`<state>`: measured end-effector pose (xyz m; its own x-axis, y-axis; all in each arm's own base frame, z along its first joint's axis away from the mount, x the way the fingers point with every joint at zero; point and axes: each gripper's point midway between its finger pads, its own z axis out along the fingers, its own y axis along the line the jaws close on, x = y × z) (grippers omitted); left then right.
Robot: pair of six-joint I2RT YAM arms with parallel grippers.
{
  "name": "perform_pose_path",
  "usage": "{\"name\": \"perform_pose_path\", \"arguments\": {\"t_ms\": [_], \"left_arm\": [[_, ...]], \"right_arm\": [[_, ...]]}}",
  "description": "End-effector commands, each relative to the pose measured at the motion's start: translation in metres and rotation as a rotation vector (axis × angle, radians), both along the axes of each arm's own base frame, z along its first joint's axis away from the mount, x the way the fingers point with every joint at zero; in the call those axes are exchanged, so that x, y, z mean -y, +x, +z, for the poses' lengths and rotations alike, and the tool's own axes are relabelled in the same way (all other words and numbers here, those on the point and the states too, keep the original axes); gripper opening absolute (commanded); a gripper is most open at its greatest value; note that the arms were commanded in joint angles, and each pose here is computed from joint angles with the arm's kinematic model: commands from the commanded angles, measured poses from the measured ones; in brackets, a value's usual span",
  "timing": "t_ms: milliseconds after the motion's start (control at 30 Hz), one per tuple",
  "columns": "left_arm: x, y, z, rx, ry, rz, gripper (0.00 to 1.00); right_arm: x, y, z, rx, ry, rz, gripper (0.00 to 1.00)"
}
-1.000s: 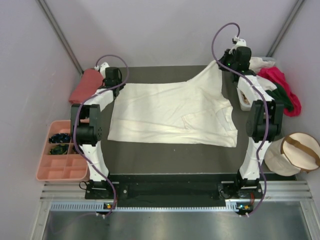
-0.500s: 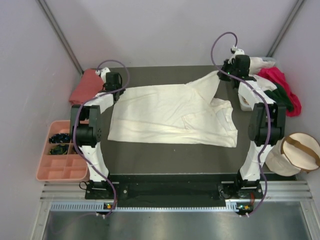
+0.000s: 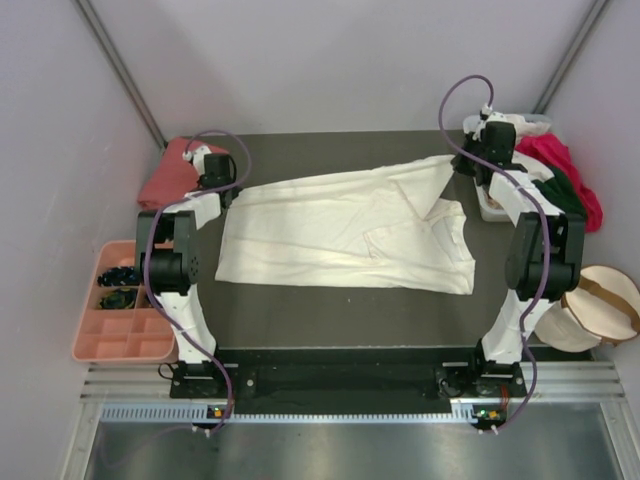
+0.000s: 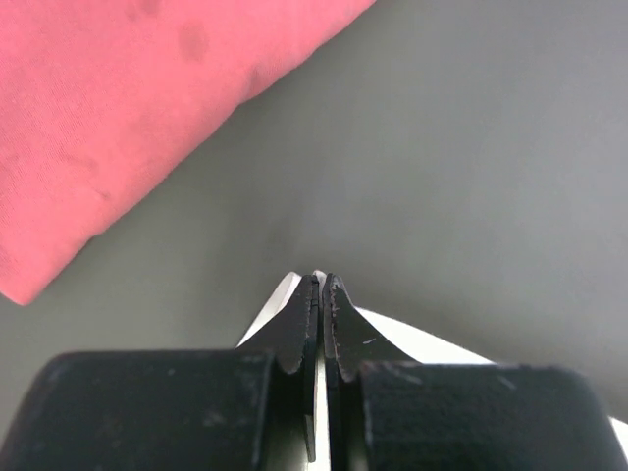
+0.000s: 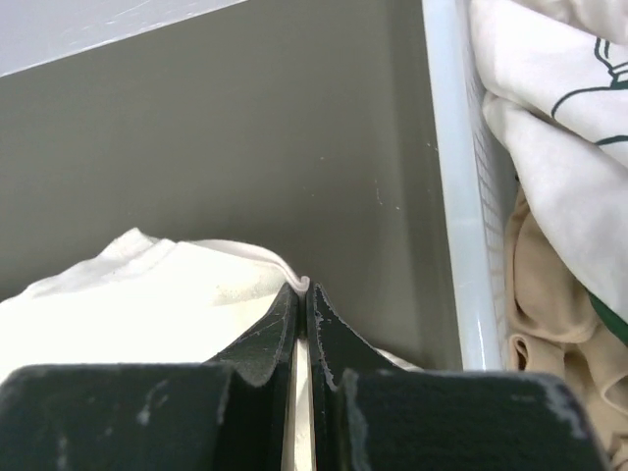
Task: Fold and stack the t-shirts
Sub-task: Fold the other side of the tshirt into a rectangle
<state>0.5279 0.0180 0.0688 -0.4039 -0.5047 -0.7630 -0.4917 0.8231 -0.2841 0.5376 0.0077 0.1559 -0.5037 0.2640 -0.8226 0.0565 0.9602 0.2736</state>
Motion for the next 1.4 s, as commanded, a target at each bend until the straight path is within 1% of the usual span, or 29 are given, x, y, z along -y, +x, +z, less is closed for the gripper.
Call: {"name": "perform_pose_path", "arguments": {"t_ms": [0,233,667,1100,1367], "left_arm": [[-0.024,0.019,0.044,0.113,0.035,0.044,0.00],[-0.023,0.014,0.050,0.119,0.026,0.039,0.00],[-0.025,-0.014,0.043,0.096,0.012,0.071,0.00],[-0.024,-0.052,0.010,0.021,-0.003,0.098,0.00],[-0.025,-0.062,0.007,0.014,-0.017,0.116,0.00]], "right_arm": [[0.020,0.010,0.048,0.098,-0.015,-0.056,0.00],[0.017,-0.001,0.044,0.076,0.002,-0.053,0.00],[0.007,-0.054,0.031,0.009,0.069,-0.061,0.00],[-0.007,-0.095,0.016,-0.064,0.147,-0.050,0.00],[-0.009,-0.116,-0.001,-0.129,0.179,-0.082,0.00]]}}
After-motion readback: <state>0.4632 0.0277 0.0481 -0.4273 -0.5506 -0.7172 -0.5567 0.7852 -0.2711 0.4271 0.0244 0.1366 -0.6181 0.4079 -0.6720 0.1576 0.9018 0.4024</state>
